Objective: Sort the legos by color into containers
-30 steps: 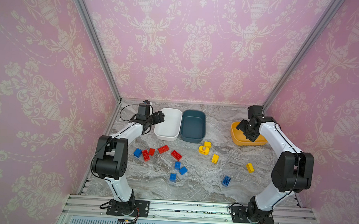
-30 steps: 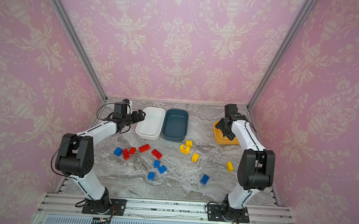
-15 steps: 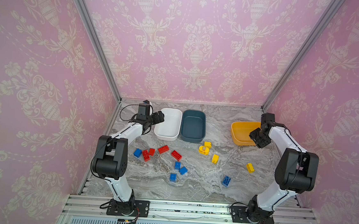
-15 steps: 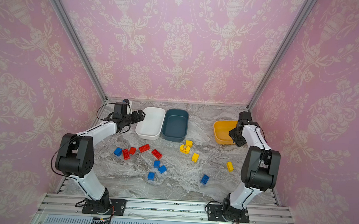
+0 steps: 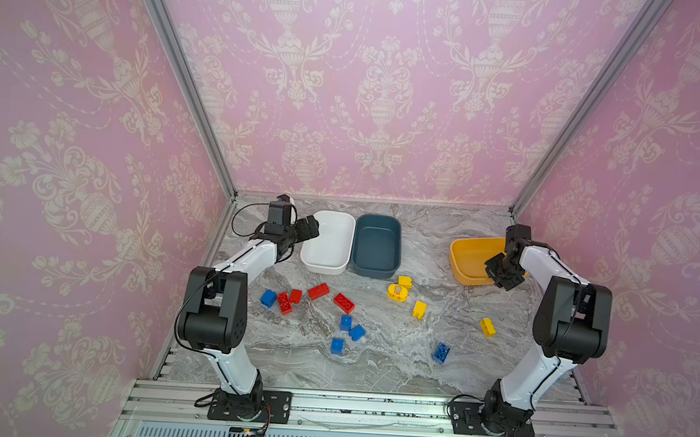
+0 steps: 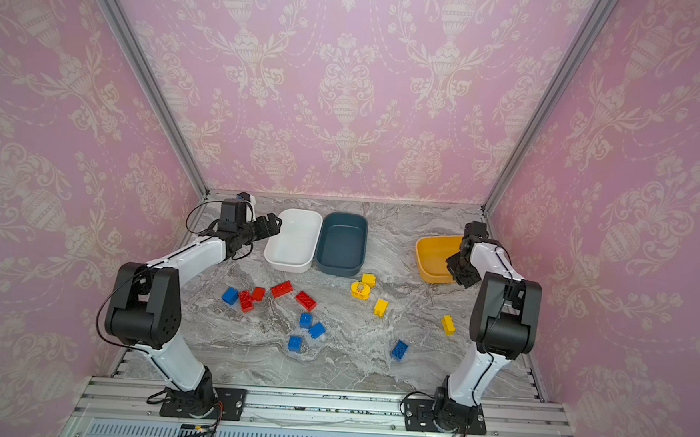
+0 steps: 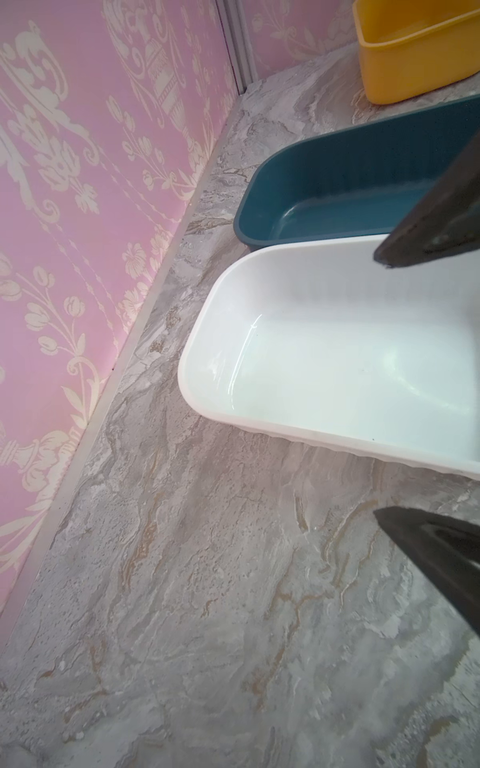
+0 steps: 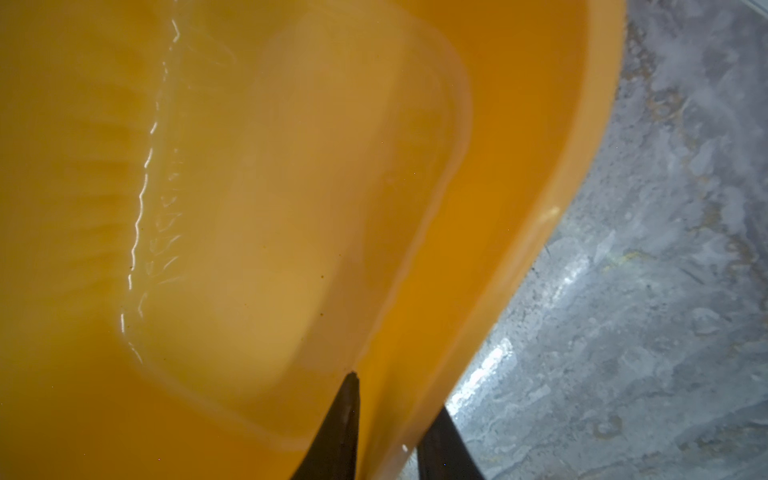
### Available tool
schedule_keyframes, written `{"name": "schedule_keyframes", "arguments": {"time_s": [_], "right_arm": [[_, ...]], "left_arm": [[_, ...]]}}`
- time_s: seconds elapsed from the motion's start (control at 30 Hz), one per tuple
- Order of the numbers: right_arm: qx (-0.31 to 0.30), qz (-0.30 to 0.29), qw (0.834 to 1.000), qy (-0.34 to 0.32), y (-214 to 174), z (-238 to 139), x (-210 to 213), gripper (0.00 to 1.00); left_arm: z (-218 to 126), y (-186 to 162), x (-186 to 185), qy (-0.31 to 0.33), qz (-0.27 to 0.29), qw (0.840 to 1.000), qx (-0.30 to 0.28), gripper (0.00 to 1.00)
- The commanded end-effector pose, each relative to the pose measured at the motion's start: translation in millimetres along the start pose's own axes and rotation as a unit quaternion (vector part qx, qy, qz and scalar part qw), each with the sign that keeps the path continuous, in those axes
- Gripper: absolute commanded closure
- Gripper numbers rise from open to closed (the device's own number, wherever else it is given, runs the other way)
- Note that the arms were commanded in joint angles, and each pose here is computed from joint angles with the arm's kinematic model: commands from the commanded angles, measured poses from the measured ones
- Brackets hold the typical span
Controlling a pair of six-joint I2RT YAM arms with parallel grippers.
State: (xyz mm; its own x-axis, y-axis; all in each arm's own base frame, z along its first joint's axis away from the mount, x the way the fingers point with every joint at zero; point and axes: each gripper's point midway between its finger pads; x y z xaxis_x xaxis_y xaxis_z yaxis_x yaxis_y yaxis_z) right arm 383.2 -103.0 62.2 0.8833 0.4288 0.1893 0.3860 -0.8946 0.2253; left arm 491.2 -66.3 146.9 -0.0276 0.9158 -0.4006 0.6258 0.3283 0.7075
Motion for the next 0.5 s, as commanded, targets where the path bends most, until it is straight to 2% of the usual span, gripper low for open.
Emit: {"name": "schedule_keyframes", "arguments": {"time_s": [0.0, 0.27, 0.33, 0.47], "right_arm": [[-0.006, 0.005, 1.000, -0.004, 7, 1, 0, 0.82], [-0.010, -0.018, 1.000, 0.001, 9, -2, 4, 0.95], [-0.011, -0.035, 0.999, 0.000, 9, -4, 7, 0.99], [-0.013, -0.086, 0.996, -0.001, 7, -7, 20, 1.00]], "left_arm": [[-10, 5, 6, 0.012, -0.002, 1.000, -0.011, 0.08], [-11, 4, 7, 0.012, -0.003, 1.000, -0.011, 0.08], [-12, 4, 7, 0.012, -0.003, 1.000, -0.011, 0.08], [-12, 3, 7, 0.011, -0.003, 1.000, -0.011, 0.08]]}}
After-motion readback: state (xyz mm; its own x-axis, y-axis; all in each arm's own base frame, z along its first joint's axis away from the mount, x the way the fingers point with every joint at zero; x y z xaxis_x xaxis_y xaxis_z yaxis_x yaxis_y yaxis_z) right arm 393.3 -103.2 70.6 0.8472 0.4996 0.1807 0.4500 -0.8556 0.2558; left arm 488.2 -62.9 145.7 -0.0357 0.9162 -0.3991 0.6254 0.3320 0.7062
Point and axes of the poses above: each gripper's point midway between its finger pads, its own z axis out along the fingers, its own x axis along the line the jaws close on, y = z × x, and after that the axes turned 4 degrees about z, right-handed
